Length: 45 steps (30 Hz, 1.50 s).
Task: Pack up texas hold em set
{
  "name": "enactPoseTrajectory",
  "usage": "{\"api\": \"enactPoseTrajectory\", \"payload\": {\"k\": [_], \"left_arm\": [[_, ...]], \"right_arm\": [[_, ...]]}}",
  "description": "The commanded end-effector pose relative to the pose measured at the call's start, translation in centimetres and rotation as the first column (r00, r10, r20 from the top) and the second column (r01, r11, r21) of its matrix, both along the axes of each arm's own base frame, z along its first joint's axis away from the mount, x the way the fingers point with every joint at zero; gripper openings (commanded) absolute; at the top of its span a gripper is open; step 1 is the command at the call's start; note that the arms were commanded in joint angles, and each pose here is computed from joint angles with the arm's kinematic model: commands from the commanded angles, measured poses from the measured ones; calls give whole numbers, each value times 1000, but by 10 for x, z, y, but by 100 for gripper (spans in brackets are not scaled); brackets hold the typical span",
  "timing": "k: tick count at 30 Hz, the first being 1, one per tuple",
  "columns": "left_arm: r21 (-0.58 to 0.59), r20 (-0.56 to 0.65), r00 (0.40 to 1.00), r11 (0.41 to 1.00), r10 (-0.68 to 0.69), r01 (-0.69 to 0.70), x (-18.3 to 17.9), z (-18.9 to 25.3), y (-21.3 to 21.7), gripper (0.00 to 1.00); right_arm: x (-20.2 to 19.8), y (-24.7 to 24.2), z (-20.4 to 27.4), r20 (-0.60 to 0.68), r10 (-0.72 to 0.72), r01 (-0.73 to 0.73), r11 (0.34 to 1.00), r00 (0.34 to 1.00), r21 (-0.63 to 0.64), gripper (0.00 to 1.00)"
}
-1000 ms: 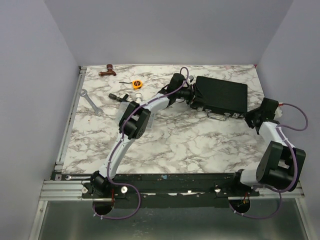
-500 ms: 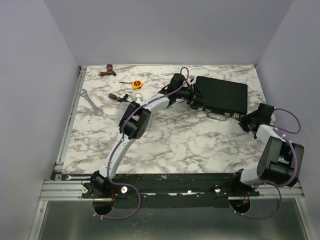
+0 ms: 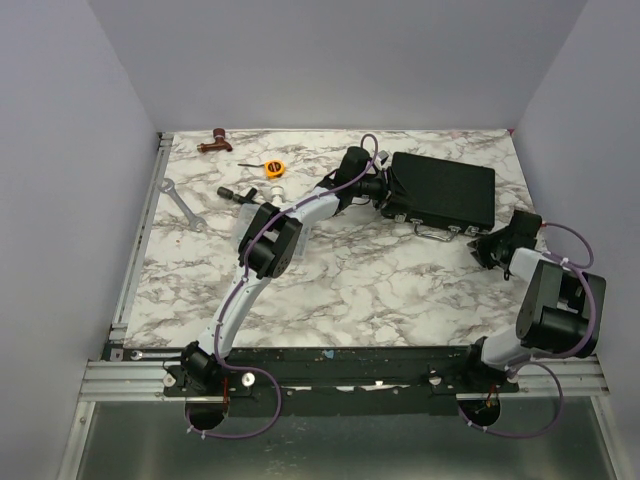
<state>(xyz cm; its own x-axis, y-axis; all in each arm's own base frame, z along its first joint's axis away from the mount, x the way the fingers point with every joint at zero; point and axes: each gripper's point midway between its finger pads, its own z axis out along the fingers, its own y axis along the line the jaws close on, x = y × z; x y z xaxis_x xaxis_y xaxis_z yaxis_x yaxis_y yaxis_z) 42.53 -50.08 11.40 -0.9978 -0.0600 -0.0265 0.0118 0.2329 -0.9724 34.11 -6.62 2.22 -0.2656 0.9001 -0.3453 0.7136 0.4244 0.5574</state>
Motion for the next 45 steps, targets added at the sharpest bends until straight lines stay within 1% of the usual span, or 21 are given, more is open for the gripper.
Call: {"api": "enactPoseTrajectory", "payload": {"k": [1, 4, 6, 8, 10, 12, 18, 25, 31, 36, 39, 45], "left_arm": [[15, -14, 1000, 1000, -1, 1, 0, -15, -2, 41], [16, -15, 1000, 1000, -1, 1, -1, -16, -2, 41], [15, -15, 1000, 1000, -1, 1, -1, -16, -3, 41], [14, -15, 1000, 1000, -1, 1, 0, -15, -3, 41], [13, -16, 1000, 1000, -2, 2, 0, -15, -3, 41], [13, -17, 1000, 1000, -1, 1, 0, -16, -3, 41], [13, -19, 1000, 1000, -1, 1, 1, -16, -4, 41], [8, -15, 1000, 1000, -6, 6, 1, -15, -5, 41], [6, -15, 1000, 1000, -8, 8, 1, -15, -5, 41], [5, -14, 1000, 1000, -8, 8, 1, -14, -5, 41], [4, -15, 1000, 1000, -9, 9, 1, -14, -6, 41], [2, -12, 1000, 1000, -10, 10, 1, -14, -6, 41]], "right_arm": [[-27, -3, 7, -78, -16, 13, 999, 997, -43, 33], [-31, -13, 39, -46, -30, 24, 991, 999, -129, 36], [-27, -15, 68, 21, 0, 4, 985, 1000, -173, 41], [-22, -12, 91, 87, 39, -21, 981, 995, -193, 45], [-16, -11, 107, 139, 60, -30, 977, 988, -209, 53], [-9, -12, 111, 153, 63, -30, 977, 986, -209, 55], [4, -10, 83, 95, 76, -61, 987, 993, -150, 55], [11, -9, 65, 100, 72, -59, 990, 992, -126, 51], [10, -6, 47, 70, 67, -60, 994, 995, -93, 49], [8, -2, 31, 43, 66, -64, 996, 997, -55, 42], [5, 0, 24, 30, 65, -64, 997, 997, -45, 40], [-13, 3, -7, -72, 42, -42, 999, 997, -10, 40]]}}
